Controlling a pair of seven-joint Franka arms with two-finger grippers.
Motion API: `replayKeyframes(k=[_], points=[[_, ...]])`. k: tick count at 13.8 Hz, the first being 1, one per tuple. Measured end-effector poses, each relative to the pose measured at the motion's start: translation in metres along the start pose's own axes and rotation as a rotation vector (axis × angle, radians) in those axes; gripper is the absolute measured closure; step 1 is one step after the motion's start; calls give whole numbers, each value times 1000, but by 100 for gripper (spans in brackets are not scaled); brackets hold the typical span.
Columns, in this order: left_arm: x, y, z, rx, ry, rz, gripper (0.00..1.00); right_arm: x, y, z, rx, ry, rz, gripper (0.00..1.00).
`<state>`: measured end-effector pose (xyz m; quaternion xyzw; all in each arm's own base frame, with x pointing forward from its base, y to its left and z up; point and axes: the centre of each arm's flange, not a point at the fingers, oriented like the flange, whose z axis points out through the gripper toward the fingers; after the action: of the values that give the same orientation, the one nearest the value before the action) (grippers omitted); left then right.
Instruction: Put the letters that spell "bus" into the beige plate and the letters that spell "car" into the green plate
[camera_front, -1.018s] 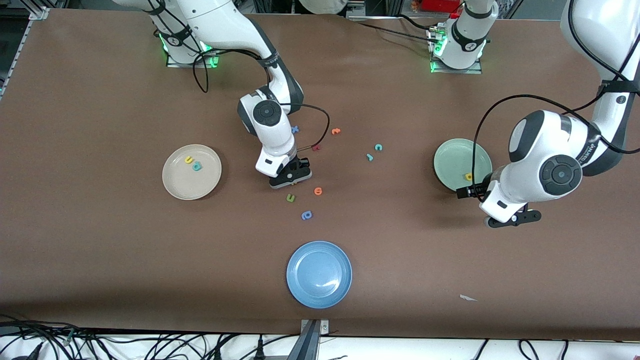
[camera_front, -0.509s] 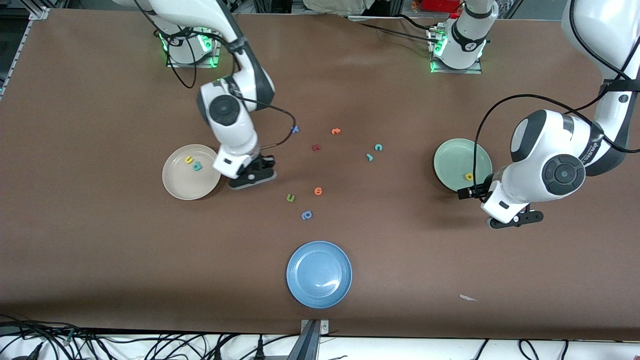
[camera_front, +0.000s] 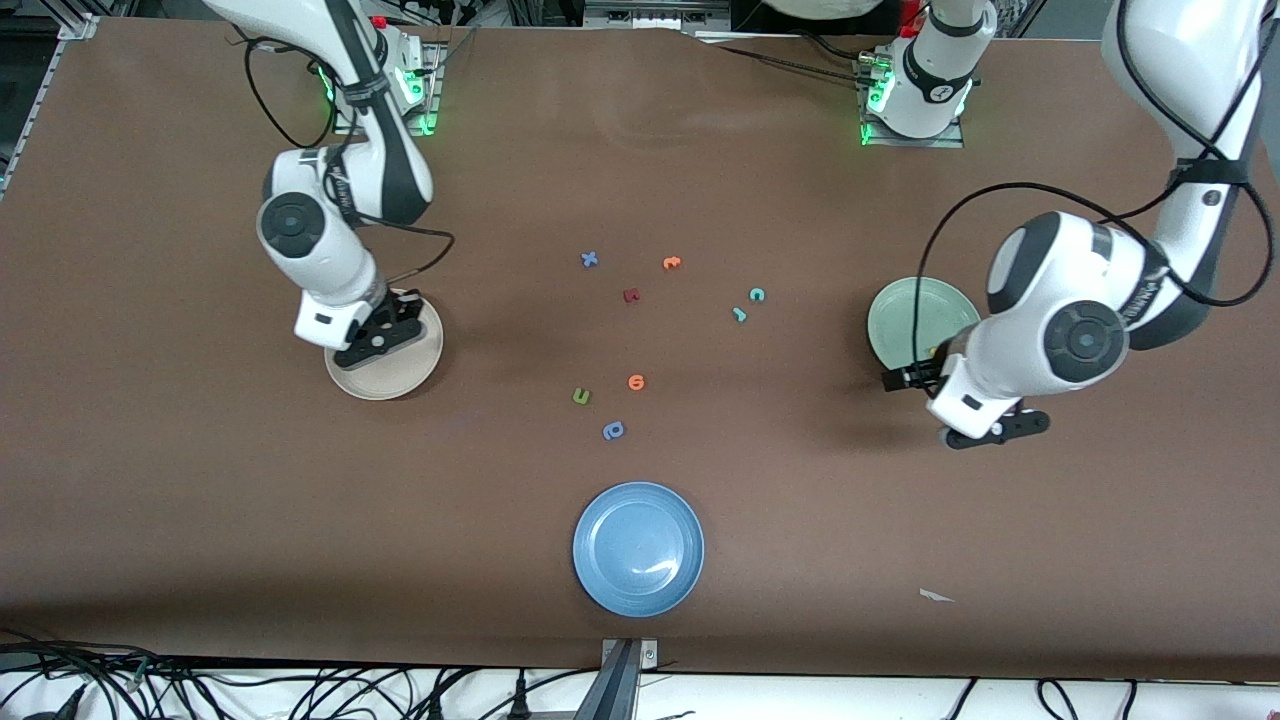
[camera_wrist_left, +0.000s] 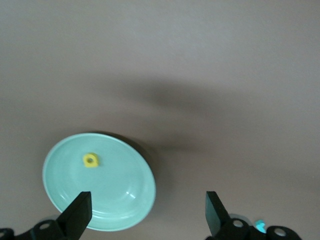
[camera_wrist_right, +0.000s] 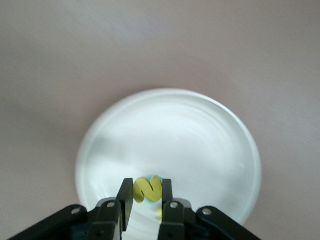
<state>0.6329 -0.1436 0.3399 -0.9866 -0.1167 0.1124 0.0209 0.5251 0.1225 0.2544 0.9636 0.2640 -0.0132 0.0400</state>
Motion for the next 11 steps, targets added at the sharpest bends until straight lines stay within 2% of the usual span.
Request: replayKeyframes(k=[5, 7, 11], points=[[-48, 90, 54, 37, -43, -56, 0, -31, 60, 8, -2, -24, -56, 73], [-72, 115, 88, 15, -35, -51, 0, -30, 57, 8, 14, -17, -43, 67], [-117, 131, 141, -24, -30, -46, 0, -19, 50, -6, 71, -22, -26, 30]])
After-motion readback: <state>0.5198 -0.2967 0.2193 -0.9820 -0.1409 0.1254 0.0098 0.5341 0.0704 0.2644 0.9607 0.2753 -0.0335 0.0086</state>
